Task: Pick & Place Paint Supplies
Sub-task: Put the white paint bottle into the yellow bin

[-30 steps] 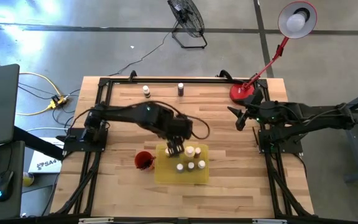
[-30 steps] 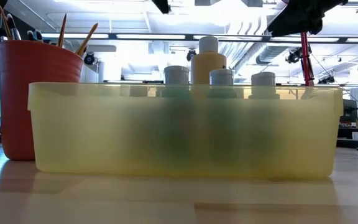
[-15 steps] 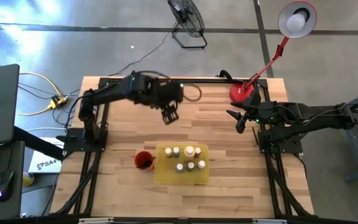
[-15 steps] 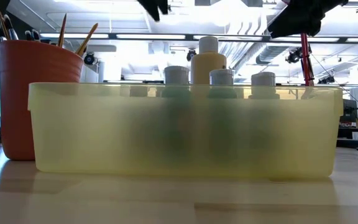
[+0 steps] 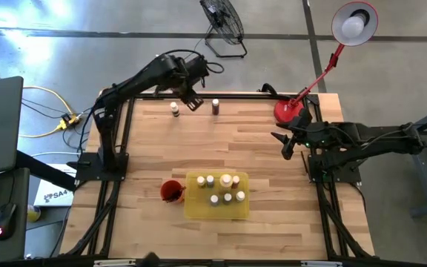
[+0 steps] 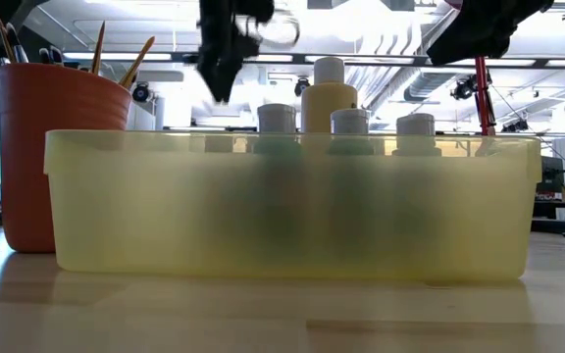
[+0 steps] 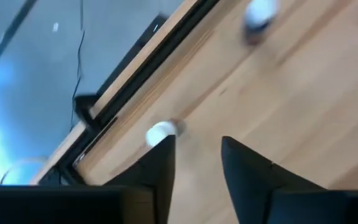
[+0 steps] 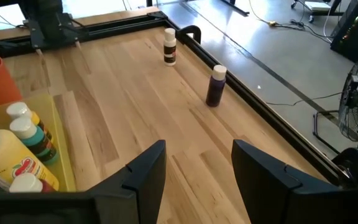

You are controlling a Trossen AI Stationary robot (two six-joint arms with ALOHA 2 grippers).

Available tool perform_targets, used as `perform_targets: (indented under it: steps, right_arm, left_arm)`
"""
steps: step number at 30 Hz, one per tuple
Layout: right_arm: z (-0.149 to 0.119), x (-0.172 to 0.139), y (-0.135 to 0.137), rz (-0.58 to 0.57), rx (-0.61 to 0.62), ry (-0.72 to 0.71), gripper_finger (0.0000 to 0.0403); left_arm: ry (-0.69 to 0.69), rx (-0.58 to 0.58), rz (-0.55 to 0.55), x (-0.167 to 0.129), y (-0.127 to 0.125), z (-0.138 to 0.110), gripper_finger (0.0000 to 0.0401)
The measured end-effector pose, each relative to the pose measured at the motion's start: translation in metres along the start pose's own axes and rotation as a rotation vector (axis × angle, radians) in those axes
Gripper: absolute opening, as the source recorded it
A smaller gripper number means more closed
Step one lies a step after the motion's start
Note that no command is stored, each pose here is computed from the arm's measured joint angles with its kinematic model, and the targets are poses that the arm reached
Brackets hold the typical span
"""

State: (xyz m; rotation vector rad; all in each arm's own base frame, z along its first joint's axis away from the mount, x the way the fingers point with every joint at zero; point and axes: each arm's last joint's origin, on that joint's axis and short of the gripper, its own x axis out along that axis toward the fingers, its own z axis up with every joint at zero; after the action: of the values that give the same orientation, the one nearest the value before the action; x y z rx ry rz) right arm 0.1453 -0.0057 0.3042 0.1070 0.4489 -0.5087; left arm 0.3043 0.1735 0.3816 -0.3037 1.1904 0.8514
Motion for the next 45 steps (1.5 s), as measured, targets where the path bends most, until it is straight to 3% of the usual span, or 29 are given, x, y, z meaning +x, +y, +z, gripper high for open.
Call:
perform_targets:
  steps: [6, 12, 17, 21, 23, 28, 32, 41, 45]
  right_arm:
    - [0.000, 0.000, 0.000, 0.000, 0.000, 0.000, 0.0174]
    - [0.000, 0.000, 0.000, 0.000, 0.000, 0.000, 0.0174]
    - [0.000, 0.000, 0.000, -0.006, 0.031, -0.002, 0.0174]
    - [0.000, 0.000, 0.000, -0.006, 0.049, -0.002, 0.0174]
    - [0.000, 0.000, 0.000, -0.007, 0.049, -0.002, 0.0174]
    - [0.000, 0.000, 0.000, -0.007, 0.050, -0.002, 0.0174]
    - [0.000, 0.000, 0.000, -0.007, 0.049, -0.002, 0.0174]
    - [0.000, 0.000, 0.000, -0.007, 0.045, -0.002, 0.0174]
    - [0.000, 0.000, 0.000, -0.007, 0.045, -0.002, 0.0174]
  left_arm:
    - [0.193, -0.057, 0.067, 0.055, 0.028, -0.011, 0.0092]
    - [0.294, -0.096, 0.082, 0.079, 0.045, -0.020, 0.0084]
    - [0.304, -0.092, 0.071, 0.088, 0.051, -0.021, 0.0084]
    - [0.310, -0.121, -0.147, 0.094, 0.064, -0.018, 0.0084]
    - [0.288, -0.155, -0.196, 0.098, 0.075, -0.016, 0.0084]
    - [0.317, -0.254, -0.109, 0.104, 0.106, -0.021, 0.0083]
    - [0.340, -0.295, -0.104, 0.105, 0.118, -0.024, 0.0083]
    - [0.250, -0.275, -0.120, 0.106, 0.109, -0.015, 0.0084]
    - [0.247, -0.268, -0.122, 0.106, 0.107, -0.014, 0.0112]
